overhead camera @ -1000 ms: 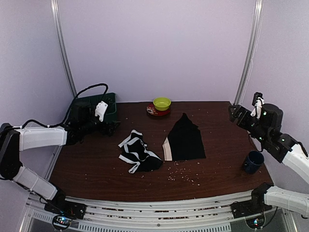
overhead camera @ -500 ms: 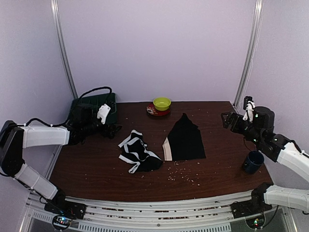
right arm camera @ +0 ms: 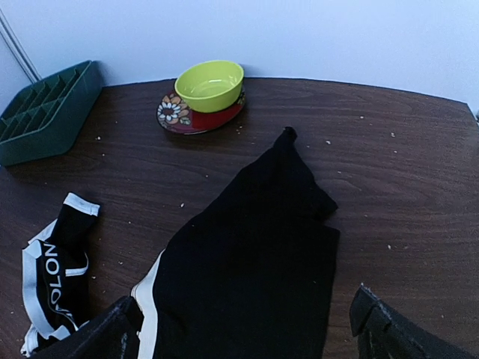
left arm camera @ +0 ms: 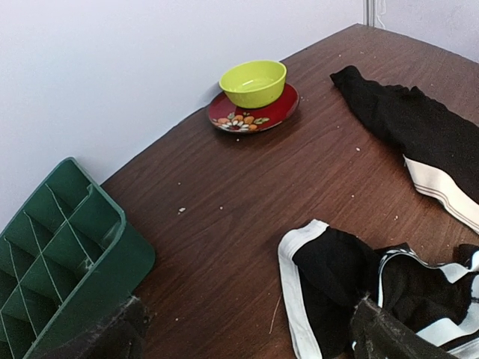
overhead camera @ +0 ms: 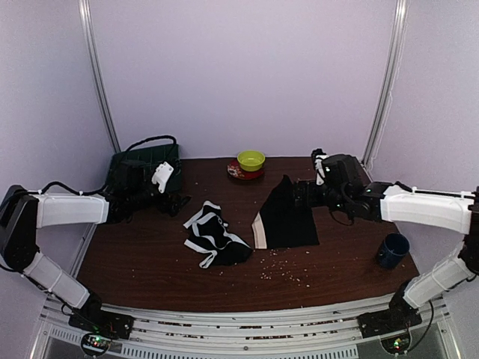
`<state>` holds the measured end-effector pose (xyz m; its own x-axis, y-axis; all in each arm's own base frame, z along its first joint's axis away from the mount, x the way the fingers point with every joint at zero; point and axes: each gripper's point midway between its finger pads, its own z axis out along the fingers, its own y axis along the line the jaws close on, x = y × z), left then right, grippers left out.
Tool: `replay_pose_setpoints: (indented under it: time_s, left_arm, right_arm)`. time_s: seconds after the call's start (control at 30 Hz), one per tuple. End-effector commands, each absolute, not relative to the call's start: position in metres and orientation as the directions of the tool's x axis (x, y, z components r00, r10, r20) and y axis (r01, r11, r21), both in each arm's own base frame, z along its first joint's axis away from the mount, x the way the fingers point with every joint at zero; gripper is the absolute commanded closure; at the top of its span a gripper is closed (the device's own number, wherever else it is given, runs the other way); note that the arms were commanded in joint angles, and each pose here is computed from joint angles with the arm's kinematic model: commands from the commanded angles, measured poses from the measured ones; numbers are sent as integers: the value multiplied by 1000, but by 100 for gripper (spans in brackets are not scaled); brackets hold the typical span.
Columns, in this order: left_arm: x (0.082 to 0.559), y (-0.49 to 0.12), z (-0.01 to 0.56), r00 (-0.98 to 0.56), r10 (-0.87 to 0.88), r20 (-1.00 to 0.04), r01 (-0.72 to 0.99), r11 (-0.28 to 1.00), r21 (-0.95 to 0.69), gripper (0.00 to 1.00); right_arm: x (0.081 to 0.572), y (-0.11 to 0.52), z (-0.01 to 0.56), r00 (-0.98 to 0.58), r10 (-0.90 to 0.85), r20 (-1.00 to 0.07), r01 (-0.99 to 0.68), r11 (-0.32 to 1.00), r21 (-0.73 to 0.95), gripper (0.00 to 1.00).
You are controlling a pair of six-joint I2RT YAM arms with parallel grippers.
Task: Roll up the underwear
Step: Move the underwear to the corner of the board.
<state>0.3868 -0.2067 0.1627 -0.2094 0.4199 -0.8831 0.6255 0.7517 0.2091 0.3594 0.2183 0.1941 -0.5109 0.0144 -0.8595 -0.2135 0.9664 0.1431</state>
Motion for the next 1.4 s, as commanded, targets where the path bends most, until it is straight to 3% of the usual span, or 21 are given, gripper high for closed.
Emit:
replay_pose_setpoints:
  time_s: [0.0,0.37,0.63,0.9,1.13,1.37]
  left_arm:
    - [394,-212,170,-177,422,-889,637,738,223,2]
    - [393,-212,167,-168,427,-889,640,733,231,2]
    - [394,-211,165,-167,432,-886,632,737,240,2]
    - [394,-210,163,-166,435,-885,631,736,244,2]
    - [396,-210,161,-171,440,-882,630,737,245,2]
    - [397,-211,157,-174,457,-872,641,725,252,2]
  right_arm:
    - [378,249,170,-544,-119,-831,-224,974,8,0]
    - [396,301,86,-614,-334,-715,-270,940,-208,0]
    - [410,267,49,-656,-400,-639,-165,903,-396,0]
    - [433,172,24,-765,-252,-593,19,911,-412,0]
    - [443,113,65,-702,-103,-705,235,900,-366,0]
    - [424,172,146,-536,-120,-836,112,971,-211,0]
